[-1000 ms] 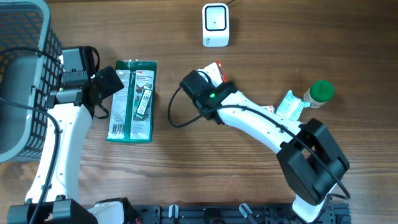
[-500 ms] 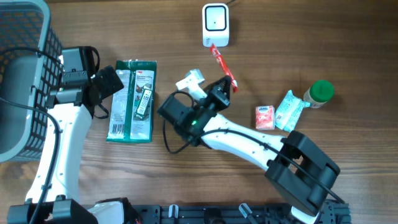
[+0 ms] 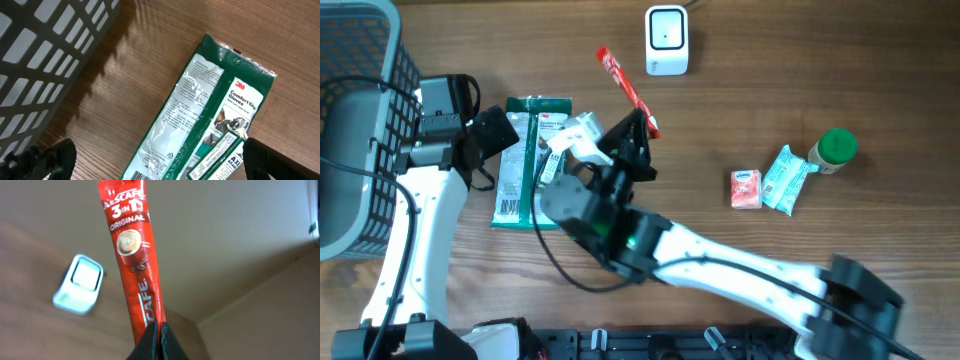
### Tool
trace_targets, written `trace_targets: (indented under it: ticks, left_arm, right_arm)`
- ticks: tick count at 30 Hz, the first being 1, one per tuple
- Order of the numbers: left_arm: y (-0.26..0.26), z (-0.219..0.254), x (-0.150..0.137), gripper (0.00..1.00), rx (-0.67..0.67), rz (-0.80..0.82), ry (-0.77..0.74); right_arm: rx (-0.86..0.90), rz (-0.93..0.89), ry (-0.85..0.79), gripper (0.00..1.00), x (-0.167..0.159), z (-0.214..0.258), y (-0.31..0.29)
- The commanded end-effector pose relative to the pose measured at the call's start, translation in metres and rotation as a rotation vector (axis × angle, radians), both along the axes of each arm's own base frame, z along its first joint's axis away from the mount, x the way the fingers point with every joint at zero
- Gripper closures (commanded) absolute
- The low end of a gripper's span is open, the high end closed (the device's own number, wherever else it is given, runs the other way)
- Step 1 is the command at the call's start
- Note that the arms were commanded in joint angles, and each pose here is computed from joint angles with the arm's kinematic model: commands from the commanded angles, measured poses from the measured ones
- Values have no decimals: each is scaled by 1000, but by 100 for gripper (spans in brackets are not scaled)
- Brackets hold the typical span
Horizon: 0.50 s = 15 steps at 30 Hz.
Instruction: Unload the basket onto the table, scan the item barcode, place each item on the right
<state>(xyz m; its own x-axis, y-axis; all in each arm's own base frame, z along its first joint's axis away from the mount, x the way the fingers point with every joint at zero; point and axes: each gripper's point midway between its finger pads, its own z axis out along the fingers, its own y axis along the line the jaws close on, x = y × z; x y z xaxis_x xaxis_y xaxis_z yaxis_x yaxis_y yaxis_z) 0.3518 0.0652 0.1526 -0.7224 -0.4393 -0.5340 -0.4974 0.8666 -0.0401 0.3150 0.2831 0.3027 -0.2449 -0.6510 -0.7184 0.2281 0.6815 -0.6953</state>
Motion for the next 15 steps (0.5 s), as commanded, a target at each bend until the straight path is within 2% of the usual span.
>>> trace_targets:
  ticks: [1, 4, 7, 9, 11, 15]
  left_arm:
    - [1, 3, 1, 0, -5, 11, -14]
    - [1, 3, 1, 0, -5, 11, -14]
    - [1, 3, 1, 0, -5, 11, -14]
    - [1, 3, 1, 0, -5, 11, -14]
    - [1, 3, 1, 0, -5, 11, -14]
    - [1, 3, 1, 0, -5, 11, -14]
  right_arm:
    - [37, -24, -28, 96, -11, 40, -20]
    - [8, -16, -12, 96, -8, 36, -22]
    - [-61, 113, 65, 96, 1, 11, -6]
    - [-61, 249, 175, 96, 7, -21, 9]
    - [-11, 355, 301, 96, 8, -52, 19]
    - [288, 463, 630, 96, 2, -116, 22]
